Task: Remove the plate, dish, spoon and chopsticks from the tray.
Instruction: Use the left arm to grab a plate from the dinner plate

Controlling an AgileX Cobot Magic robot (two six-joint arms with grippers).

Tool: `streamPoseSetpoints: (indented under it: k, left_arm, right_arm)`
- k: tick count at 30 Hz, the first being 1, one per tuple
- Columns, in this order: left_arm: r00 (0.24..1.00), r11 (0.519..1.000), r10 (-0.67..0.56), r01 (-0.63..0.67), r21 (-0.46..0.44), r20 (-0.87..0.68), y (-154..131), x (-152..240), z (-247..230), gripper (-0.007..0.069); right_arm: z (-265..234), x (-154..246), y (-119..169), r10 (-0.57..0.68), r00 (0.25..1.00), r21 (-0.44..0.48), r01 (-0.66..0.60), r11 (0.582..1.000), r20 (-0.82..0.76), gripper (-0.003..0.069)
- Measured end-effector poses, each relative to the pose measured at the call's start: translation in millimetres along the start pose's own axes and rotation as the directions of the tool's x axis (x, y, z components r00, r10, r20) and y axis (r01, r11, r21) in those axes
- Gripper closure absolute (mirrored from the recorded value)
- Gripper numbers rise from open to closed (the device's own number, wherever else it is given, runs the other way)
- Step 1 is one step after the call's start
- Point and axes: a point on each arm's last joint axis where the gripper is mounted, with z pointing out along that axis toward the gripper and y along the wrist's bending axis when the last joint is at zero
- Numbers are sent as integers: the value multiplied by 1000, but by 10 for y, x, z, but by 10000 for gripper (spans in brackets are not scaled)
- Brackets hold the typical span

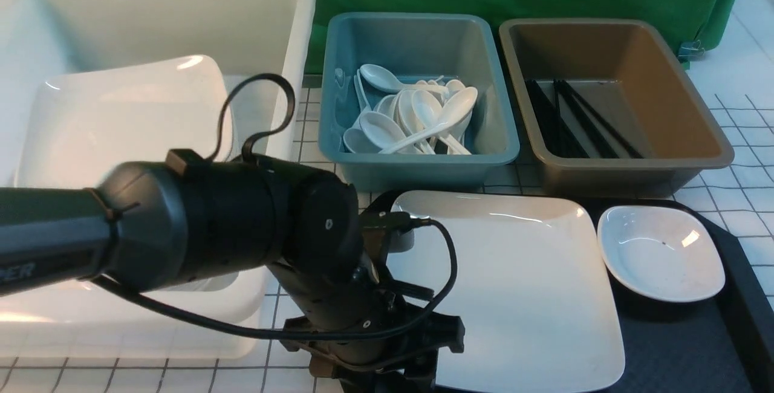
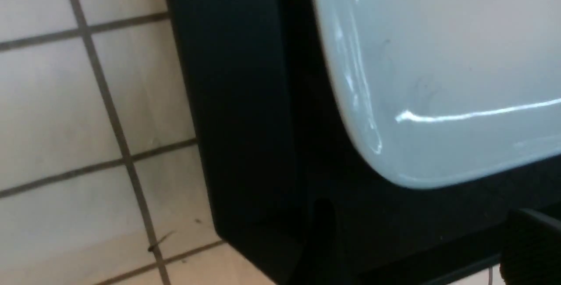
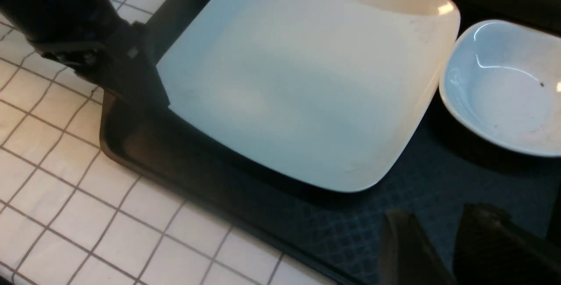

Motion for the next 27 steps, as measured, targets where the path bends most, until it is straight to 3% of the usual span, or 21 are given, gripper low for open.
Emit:
streamPoseSetpoints:
  k: [12,15,22,27]
  left_arm:
    - [994,994,-107,106,37,13,-17,-73,222,142]
    - [991,987,-135,134,87,2,-64,-70,219,142]
    - [996,976,-71,79,205,-46,-174,-31,205,142]
    - [995,977,-23,42,208,-94,-178,23,194,142]
  right_arm:
    - [0,0,0,0,1000,0,0,1000,0,419]
    - [0,0,0,0,1000,0,0,1000,0,419]
    - [0,0,0,0,1000,0,0,1000,0,419]
    - [0,0,0,0,1000,0,0,1000,0,419]
